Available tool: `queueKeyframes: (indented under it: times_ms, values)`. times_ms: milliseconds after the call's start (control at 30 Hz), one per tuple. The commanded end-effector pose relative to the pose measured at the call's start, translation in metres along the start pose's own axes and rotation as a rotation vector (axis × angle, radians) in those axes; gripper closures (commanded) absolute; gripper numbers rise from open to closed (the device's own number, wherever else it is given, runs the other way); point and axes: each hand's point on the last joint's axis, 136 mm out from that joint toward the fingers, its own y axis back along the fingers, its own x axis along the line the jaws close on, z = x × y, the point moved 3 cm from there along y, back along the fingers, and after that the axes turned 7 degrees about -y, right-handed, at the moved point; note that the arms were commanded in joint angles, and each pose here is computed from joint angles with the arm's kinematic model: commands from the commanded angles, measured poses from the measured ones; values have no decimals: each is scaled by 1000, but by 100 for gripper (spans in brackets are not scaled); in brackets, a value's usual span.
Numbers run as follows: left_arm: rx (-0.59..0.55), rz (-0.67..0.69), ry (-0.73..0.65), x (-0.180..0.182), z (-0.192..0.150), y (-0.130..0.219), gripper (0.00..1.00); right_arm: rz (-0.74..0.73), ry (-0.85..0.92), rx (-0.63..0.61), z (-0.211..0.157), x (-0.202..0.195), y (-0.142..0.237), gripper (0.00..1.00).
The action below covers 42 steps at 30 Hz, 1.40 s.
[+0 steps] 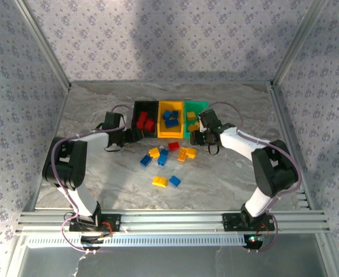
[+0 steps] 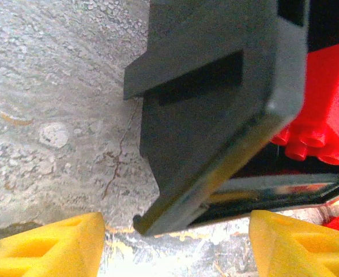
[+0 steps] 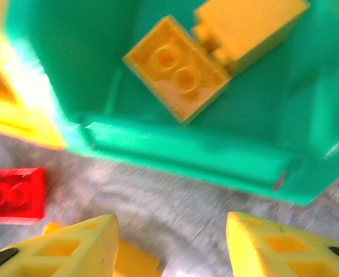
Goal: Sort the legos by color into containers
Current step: Move the container to the top-center of the table, then pick up the lego from the center of the table.
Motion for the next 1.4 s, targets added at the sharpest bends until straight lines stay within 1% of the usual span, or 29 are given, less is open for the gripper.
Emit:
queueKeyframes:
  times_ms: [0,100,267,467,567,700,767,867,900,1067,1133,1267,1367]
  values:
    - [-71,-15,-56,-15,6,28,32,48,70,37,-21,17,25,39]
    - [-121,-10,-94,-22,3,45,30,61,59,74,-36,20,24,34]
    - [-151,9,-129,-19,-11,56,30,10,66,108,-49,25,7,34]
    - [-177,36,-147,-10,-22,58,29,-58,58,124,-51,22,-9,35]
    - [-169,29,-147,-11,-22,57,29,-91,56,129,-51,18,-13,35]
    - [-161,17,-144,-12,-23,55,29,-99,52,142,-54,16,-19,37]
    - [-165,15,-145,-13,-22,56,29,-98,51,150,-56,16,-22,40]
    - [-165,17,-146,-12,-23,56,29,-91,52,148,-55,18,-24,50]
    - [-165,19,-146,-12,-23,56,29,-91,53,146,-55,18,-23,52]
    - [-163,20,-144,-11,-24,56,29,-95,49,103,-41,18,-5,53]
    - [-162,20,-144,-11,-24,55,29,-90,43,70,-28,16,5,53]
    - [-163,17,-148,-13,-25,55,29,-69,6,-4,10,9,19,52]
    - [-160,17,-153,-13,-26,54,29,-62,-23,-39,39,1,19,52]
